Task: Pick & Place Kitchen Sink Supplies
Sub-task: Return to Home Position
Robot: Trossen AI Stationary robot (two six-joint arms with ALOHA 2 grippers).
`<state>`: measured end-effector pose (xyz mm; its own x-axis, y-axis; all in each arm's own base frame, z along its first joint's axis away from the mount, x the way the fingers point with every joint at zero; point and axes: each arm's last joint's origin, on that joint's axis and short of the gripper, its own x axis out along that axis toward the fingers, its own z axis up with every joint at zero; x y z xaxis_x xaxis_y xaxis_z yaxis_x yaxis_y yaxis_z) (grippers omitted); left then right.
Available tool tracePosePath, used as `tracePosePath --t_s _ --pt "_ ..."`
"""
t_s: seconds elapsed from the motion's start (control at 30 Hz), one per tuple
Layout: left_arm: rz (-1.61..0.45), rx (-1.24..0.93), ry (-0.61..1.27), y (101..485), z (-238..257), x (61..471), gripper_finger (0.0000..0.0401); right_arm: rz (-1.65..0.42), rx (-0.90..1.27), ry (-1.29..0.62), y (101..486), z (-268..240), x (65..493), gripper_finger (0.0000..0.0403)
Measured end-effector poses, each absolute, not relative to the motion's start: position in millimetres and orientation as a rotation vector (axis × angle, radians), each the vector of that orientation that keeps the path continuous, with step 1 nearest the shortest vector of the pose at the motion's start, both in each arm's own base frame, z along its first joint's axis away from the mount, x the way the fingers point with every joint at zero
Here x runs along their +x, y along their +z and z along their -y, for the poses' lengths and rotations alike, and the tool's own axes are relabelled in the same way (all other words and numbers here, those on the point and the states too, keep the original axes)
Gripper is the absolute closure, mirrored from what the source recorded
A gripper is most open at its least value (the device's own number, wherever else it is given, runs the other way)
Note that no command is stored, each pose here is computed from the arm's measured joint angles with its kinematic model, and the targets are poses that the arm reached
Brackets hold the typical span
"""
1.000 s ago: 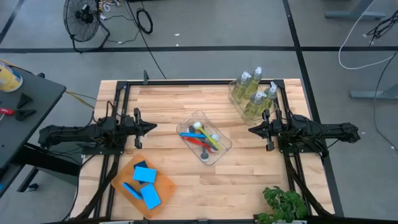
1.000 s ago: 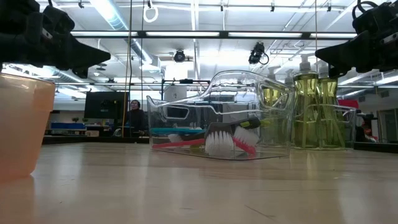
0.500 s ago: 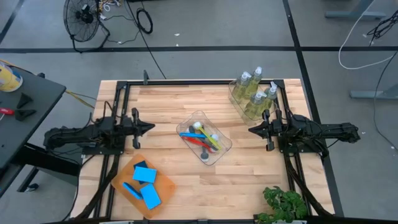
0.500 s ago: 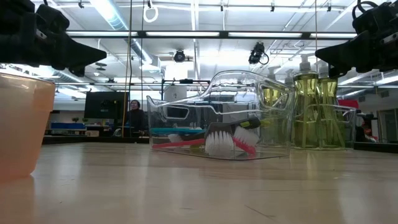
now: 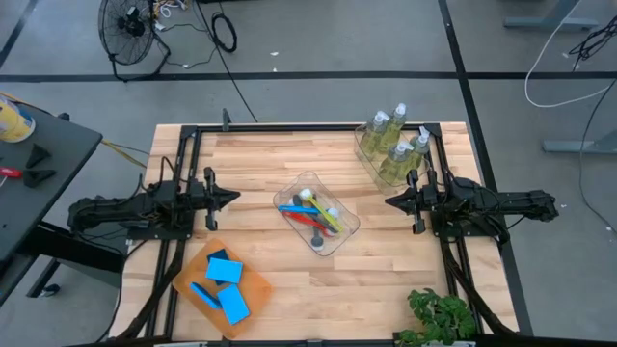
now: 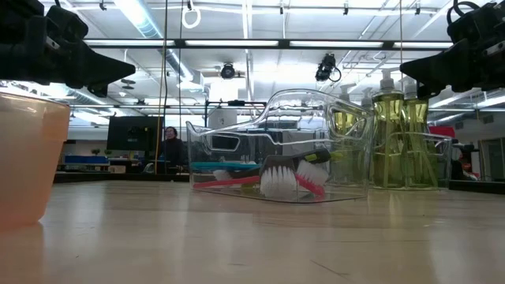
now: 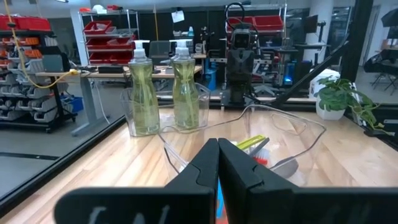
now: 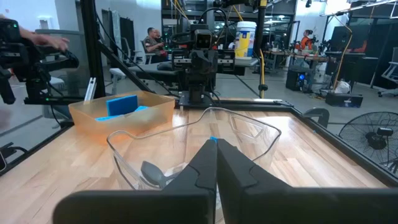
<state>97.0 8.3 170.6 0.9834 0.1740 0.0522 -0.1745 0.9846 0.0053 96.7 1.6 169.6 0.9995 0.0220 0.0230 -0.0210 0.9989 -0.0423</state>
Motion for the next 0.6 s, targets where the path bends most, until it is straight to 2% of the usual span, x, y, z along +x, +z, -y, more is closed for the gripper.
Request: tracePosePath --t_s 0.6 --pt "0.059 0.009 0.175 171.1 -8.3 97.0 0.0387 0.024 -0.042 0.021 169.7 -1.6 96.6 0.0395"
